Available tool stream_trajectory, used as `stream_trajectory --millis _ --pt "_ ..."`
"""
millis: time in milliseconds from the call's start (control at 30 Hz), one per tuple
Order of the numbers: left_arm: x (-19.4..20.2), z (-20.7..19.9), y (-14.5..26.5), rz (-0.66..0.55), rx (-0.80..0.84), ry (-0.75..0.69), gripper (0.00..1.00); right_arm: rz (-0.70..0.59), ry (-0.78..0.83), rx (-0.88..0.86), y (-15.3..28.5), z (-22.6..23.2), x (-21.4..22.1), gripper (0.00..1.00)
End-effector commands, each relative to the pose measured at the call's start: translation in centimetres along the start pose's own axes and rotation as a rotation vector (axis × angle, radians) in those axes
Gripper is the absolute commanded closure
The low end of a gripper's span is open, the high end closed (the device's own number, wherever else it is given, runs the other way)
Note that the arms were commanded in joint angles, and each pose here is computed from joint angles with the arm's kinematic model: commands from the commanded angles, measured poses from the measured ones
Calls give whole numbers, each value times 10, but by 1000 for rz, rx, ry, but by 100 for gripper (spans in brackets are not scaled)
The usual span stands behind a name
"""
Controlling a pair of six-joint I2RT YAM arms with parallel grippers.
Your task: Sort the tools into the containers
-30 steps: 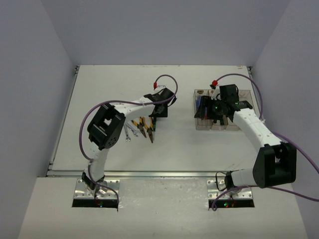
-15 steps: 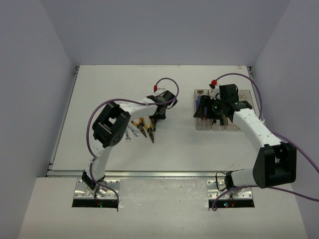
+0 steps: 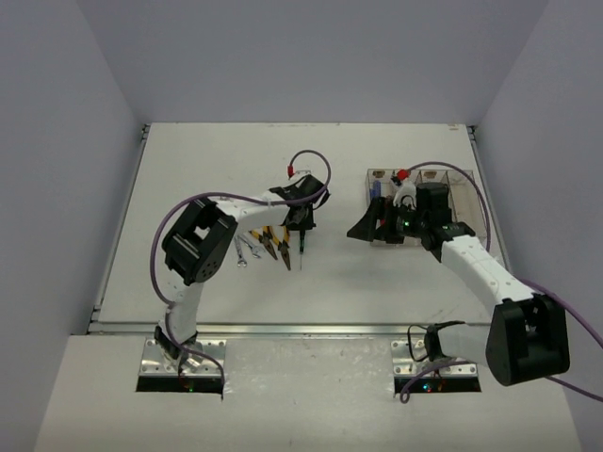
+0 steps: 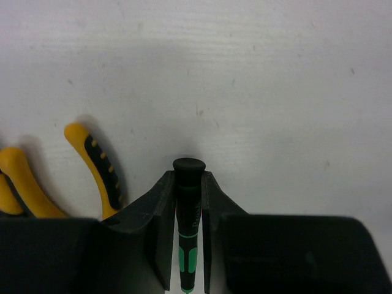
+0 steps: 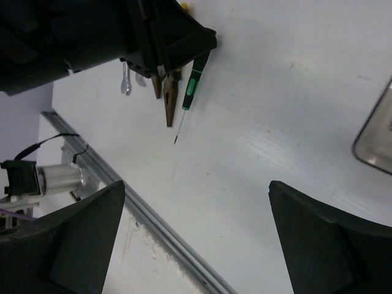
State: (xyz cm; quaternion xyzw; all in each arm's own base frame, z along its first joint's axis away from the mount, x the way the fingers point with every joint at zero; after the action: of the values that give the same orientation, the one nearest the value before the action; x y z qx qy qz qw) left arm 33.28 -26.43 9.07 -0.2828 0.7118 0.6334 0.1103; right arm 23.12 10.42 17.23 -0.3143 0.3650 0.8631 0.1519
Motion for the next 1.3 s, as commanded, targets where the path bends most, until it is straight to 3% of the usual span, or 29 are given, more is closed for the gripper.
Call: stream_trajectory --millis 0,100,267,533,567,600,633,667,733,767,800,900,1067,1267 --pt "-9 -26 68 -37 393 190 100 -74 85 -157 -15 27 9 1" --pt "-11 -38 109 -77 594 262 100 -118 125 -198 -22 37 13 8" --pt "0 -48 147 -72 748 333 100 -141 134 -133 -28 38 10 18" --pt "10 -58 178 -99 839 360 100 -134 131 -218 -31 49 8 63" --pt "11 -59 178 -96 847 358 100 -144 132 -219 -30 50 6 73" --pt "12 -59 178 -96 853 354 100 -141 128 -214 -30 50 6 92" --pt "12 -58 177 -101 848 342 97 -136 122 -189 -30 48 6 98" --pt "12 -58 177 -107 841 327 94 -131 116 -156 -29 46 5 100" --pt "8 -54 175 -137 762 297 39 -115 118 -44 -28 40 0 100" --pt "4 -49 174 -165 674 279 16 -85 113 54 -26 31 2 100" --pt "-3 -46 176 -207 611 271 0 -72 127 118 -24 26 -1 100" --pt "-29 -10 189 -363 362 291 0 -11 153 432 -6 -12 -24 100" --pt "-47 55 186 -395 195 305 0 176 173 859 11 -80 -56 100" --pt "-33 87 179 -394 133 273 0 299 141 973 -2 -136 -90 100"
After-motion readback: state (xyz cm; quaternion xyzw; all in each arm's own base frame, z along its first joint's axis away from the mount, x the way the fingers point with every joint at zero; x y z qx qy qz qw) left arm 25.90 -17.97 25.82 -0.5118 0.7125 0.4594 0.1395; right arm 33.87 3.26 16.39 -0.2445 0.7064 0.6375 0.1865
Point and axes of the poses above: each gripper's point midway between its finger pads, its own y axis back along the fingers, its own z axis along the line the jaws close on, x = y × z, the point moved 9 cm from there along y, back along the fingers, and after that the axes turned 10 degrees about y, right-handed, at the moved point
